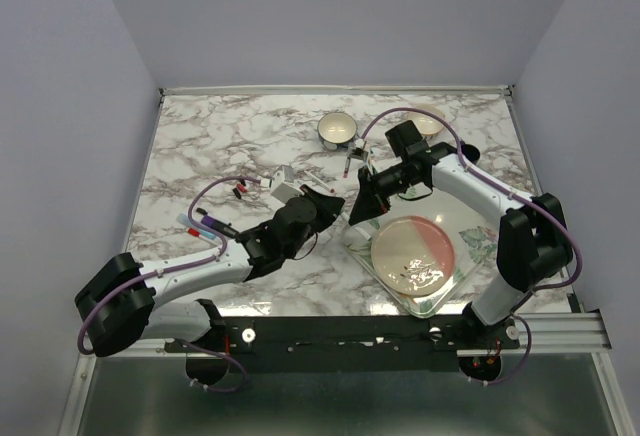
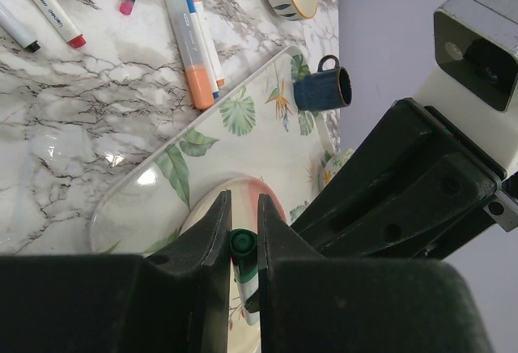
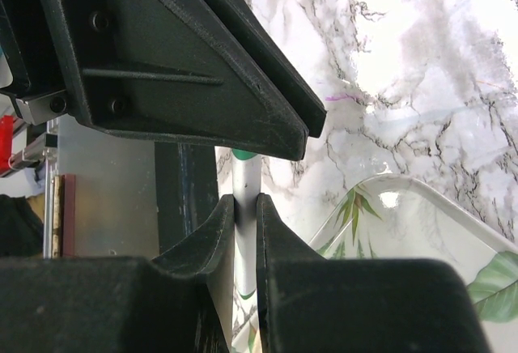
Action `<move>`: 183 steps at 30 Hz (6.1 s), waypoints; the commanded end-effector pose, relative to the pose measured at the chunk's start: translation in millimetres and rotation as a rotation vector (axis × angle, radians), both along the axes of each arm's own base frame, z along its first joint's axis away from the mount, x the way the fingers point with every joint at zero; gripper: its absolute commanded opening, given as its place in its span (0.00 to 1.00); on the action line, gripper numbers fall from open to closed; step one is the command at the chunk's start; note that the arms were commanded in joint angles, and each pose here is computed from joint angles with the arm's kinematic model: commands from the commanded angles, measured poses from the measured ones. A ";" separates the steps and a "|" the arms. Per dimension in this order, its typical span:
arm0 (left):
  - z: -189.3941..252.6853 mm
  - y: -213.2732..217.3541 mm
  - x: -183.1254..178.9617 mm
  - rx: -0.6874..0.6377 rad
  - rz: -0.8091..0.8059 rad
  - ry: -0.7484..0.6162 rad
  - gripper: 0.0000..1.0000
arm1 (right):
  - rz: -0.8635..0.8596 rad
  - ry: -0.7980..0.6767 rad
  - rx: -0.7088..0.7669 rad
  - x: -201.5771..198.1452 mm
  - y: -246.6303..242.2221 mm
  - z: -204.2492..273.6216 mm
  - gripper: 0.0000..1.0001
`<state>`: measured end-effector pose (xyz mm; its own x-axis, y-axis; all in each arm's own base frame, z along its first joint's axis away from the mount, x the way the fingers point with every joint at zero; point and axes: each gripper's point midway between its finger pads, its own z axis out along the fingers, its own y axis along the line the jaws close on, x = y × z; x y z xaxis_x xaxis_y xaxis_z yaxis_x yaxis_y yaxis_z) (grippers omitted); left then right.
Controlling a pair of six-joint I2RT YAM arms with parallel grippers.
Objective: Open the pen caps
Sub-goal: Hold the pen cap with the left arm and grip the barrel with the right arm, then open the pen cap, then place the pen cap on the table with the left arm, then place the barrel on the table with the right arm, then grab a pen on the table with the right arm
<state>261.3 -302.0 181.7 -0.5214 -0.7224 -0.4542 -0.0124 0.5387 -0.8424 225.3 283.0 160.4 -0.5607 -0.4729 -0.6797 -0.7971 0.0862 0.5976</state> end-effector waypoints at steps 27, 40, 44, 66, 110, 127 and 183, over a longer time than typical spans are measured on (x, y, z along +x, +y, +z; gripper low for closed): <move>41.9 35.4 18.1 0.009 0.132 -0.182 0.00 | 0.038 0.047 -0.036 -10.1 17.3 -9.4 0.01; 34.1 98.3 34.8 0.039 0.249 -0.178 0.00 | 0.048 0.035 -0.066 -12.4 19.2 -15.1 0.01; 35.4 120.7 42.8 0.075 0.296 -0.180 0.00 | 0.055 0.020 -0.097 -13.8 20.0 -21.0 0.01; -81.3 254.4 60.1 0.284 0.587 0.165 0.00 | -0.002 -0.093 -0.237 2.9 18.8 -42.9 0.01; 34.6 250.0 106.6 0.360 0.211 -0.080 0.95 | -0.134 -0.344 -0.556 101.4 -1.9 -76.5 0.05; 61.6 257.0 45.8 0.602 0.131 -0.223 0.97 | -0.191 -0.292 -0.560 185.7 57.8 -97.0 0.17; 66.5 254.9 43.6 0.592 0.119 -0.248 0.97 | -0.283 -0.188 -0.693 151.0 -58.1 -97.9 0.49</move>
<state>307.5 -48.1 245.9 -0.2879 -0.3703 -0.8832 0.0488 0.9153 -0.3997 357.6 252.6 71.1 -0.5593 -0.7276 -0.3972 -0.8256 0.5321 0.1879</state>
